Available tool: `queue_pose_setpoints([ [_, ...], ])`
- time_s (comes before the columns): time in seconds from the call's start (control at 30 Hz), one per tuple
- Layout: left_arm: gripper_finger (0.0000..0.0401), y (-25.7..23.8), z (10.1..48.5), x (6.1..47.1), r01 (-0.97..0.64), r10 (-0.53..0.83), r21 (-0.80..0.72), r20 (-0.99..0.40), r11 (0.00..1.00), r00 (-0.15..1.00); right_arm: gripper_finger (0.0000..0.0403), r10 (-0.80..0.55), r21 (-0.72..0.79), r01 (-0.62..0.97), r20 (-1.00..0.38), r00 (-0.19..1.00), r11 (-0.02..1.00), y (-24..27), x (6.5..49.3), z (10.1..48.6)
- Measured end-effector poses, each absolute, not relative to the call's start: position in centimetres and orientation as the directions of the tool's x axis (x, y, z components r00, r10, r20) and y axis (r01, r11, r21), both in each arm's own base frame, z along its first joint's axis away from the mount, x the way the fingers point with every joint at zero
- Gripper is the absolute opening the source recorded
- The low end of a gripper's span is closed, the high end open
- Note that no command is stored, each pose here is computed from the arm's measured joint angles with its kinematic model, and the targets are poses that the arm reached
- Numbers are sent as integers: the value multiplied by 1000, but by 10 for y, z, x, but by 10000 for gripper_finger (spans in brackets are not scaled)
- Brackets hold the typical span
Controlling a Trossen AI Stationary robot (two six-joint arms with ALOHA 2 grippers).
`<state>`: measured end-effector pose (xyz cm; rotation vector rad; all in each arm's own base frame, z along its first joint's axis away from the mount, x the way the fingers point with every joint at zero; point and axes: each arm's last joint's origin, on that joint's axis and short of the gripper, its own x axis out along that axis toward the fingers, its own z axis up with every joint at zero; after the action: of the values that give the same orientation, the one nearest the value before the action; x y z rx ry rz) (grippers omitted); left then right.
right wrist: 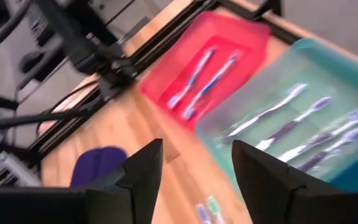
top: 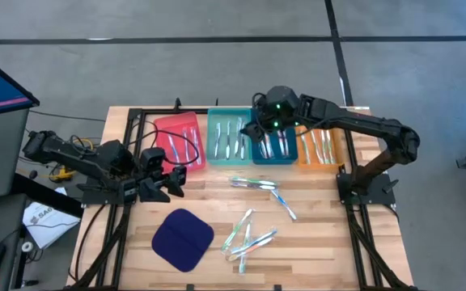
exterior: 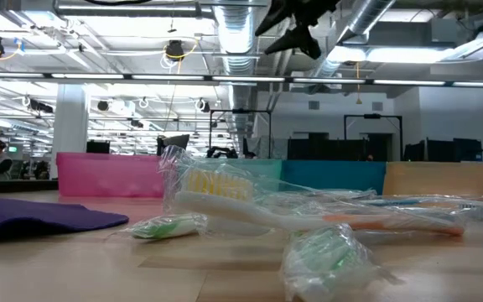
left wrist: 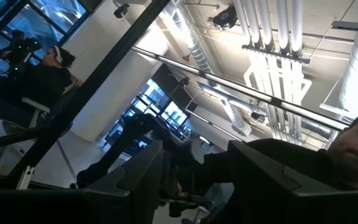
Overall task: Pick & Place Toothbrushes
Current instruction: Put the blue toothbrush into the red bin
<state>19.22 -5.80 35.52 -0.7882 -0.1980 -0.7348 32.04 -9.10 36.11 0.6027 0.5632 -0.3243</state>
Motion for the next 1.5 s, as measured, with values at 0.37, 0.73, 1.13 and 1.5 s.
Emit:
queue_pose_setpoints([
  [0.37, 177, -58, 353, 193, 653, -528, -587, 402, 478, 748, 178, 23, 407, 282, -602, 798, 869, -32, 331, 359],
  [0.73, 177, -59, 346, 196, 600, -532, -631, 328, 493, 781, 162, 98, 255, 140, -735, 671, 957, -1, 321, 345],
  [1.13, 177, -59, 344, 197, 586, -534, -641, 307, 496, 788, 171, 137, 225, 100, -830, 541, 969, 23, 351, 298],
  [1.5, 177, -59, 341, 198, 571, -537, -652, 284, 499, 794, 164, 188, 215, 77, -946, 265, 974, 74, 352, 249],
])
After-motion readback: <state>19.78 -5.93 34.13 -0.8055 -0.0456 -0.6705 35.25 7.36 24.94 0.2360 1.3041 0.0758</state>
